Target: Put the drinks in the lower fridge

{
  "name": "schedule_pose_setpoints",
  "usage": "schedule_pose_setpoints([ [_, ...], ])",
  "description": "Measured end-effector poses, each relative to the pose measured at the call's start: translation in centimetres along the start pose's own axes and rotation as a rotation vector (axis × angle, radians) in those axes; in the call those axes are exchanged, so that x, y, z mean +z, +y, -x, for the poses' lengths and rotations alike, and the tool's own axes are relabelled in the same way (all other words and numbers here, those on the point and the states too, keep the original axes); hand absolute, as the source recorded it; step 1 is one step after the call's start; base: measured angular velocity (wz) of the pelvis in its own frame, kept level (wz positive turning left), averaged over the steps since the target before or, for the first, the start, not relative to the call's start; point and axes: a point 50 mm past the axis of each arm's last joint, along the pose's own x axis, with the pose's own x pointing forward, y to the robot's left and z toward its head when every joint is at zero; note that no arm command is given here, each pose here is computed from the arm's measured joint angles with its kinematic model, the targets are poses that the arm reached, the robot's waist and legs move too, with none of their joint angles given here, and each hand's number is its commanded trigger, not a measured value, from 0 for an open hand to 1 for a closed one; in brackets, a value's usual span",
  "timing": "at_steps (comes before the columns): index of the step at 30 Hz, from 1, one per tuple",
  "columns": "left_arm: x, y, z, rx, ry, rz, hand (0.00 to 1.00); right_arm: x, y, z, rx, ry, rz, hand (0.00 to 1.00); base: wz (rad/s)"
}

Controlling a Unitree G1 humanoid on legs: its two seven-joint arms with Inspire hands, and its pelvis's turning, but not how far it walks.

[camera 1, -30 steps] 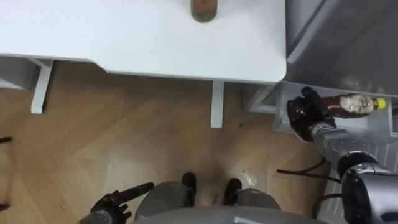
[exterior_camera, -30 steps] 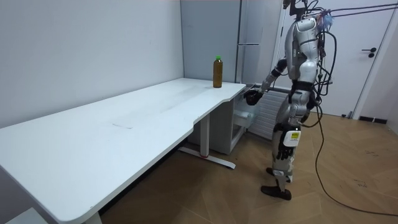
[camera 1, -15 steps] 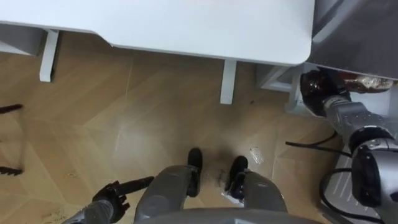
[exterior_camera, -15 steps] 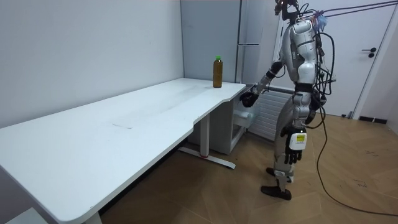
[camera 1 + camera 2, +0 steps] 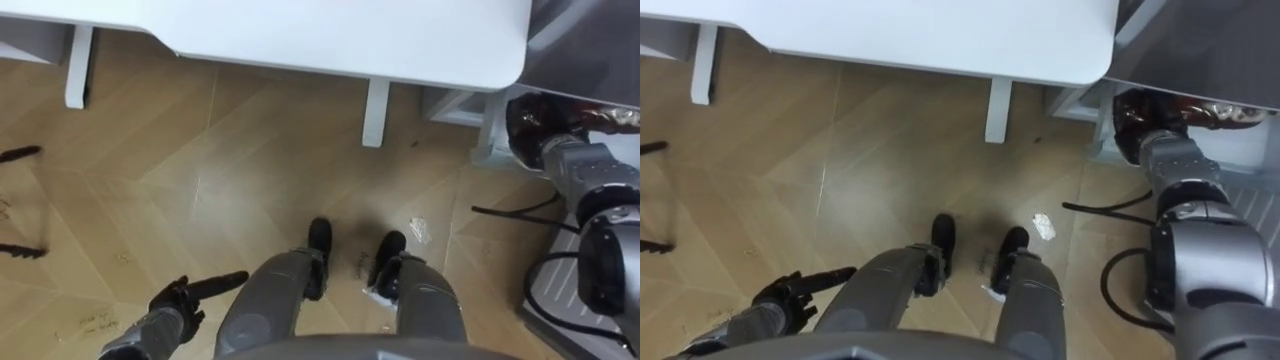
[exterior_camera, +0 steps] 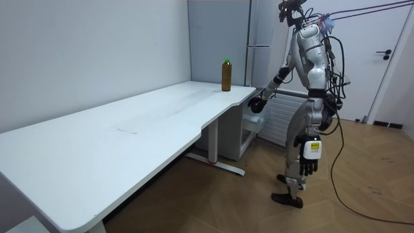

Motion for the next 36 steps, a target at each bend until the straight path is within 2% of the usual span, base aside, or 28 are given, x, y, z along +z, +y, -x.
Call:
schedule_pose_setpoints([
  [6, -0.1, 0.0, 0.0, 0.002, 0.005, -0.007, 0.00, 1.8, 0.9, 0.2, -0.035, -0.031, -0.111, 0.00, 0.04],
  [16, -0.6, 0.6, 0.1, 0.053, 0.017, -0.004, 0.00, 3.3, 1.0, 0.5, -0.126, -0.114, -0.154, 0.00, -0.01],
  [36, -0.4, 0.6, 0.1, 0.056, 0.008, -0.006, 0.00, 4.0, 0.8, 0.6, -0.127, -0.157, -0.190, 0.00, -0.01],
])
